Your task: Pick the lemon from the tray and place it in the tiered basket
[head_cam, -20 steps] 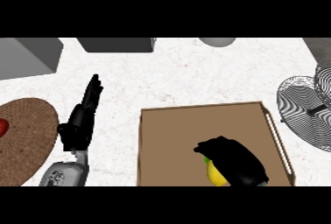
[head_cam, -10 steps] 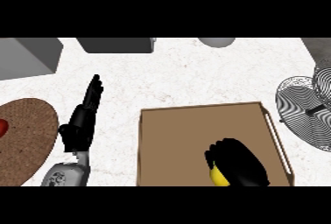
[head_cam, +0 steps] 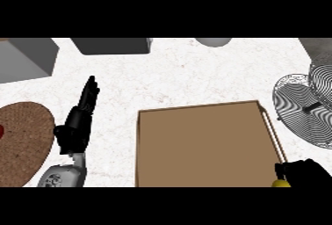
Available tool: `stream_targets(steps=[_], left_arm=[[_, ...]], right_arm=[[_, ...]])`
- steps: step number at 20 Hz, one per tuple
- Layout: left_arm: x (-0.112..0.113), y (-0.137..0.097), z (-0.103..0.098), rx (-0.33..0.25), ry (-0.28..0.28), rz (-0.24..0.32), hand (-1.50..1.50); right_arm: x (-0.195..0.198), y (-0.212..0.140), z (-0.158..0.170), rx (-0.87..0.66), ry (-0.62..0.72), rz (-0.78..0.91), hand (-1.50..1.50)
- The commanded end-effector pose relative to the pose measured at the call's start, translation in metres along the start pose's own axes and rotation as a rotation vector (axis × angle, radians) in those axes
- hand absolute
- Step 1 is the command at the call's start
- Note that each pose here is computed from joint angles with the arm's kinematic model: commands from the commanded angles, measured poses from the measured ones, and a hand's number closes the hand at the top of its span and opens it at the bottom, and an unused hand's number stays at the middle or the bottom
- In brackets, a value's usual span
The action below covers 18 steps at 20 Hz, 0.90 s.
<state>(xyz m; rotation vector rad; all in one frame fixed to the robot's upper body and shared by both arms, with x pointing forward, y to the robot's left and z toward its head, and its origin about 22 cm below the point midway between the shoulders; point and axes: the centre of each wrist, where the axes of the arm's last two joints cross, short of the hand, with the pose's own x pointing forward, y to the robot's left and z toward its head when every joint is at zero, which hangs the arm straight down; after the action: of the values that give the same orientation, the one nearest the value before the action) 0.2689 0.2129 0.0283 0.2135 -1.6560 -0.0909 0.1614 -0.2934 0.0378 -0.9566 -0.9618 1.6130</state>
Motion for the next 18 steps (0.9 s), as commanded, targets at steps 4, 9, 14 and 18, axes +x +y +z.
stream_targets(steps=[4,9,14,18], left_arm=[[0.012,-0.007,-0.002,-0.015,0.004,0.009,0.00],[0.001,0.001,0.007,0.018,0.001,-0.008,0.00],[0.009,-0.007,-0.007,0.011,-0.004,0.008,0.00],[0.001,0.006,0.004,0.011,0.008,-0.009,0.00]], right_arm=[[-0.037,-0.029,0.041,-0.134,0.148,-0.003,1.50],[-0.038,-0.078,0.089,-0.294,0.196,-0.060,1.50],[-0.051,-0.139,0.112,-0.422,0.206,-0.122,1.50],[-0.068,-0.162,0.126,-0.444,0.208,-0.131,1.50]])
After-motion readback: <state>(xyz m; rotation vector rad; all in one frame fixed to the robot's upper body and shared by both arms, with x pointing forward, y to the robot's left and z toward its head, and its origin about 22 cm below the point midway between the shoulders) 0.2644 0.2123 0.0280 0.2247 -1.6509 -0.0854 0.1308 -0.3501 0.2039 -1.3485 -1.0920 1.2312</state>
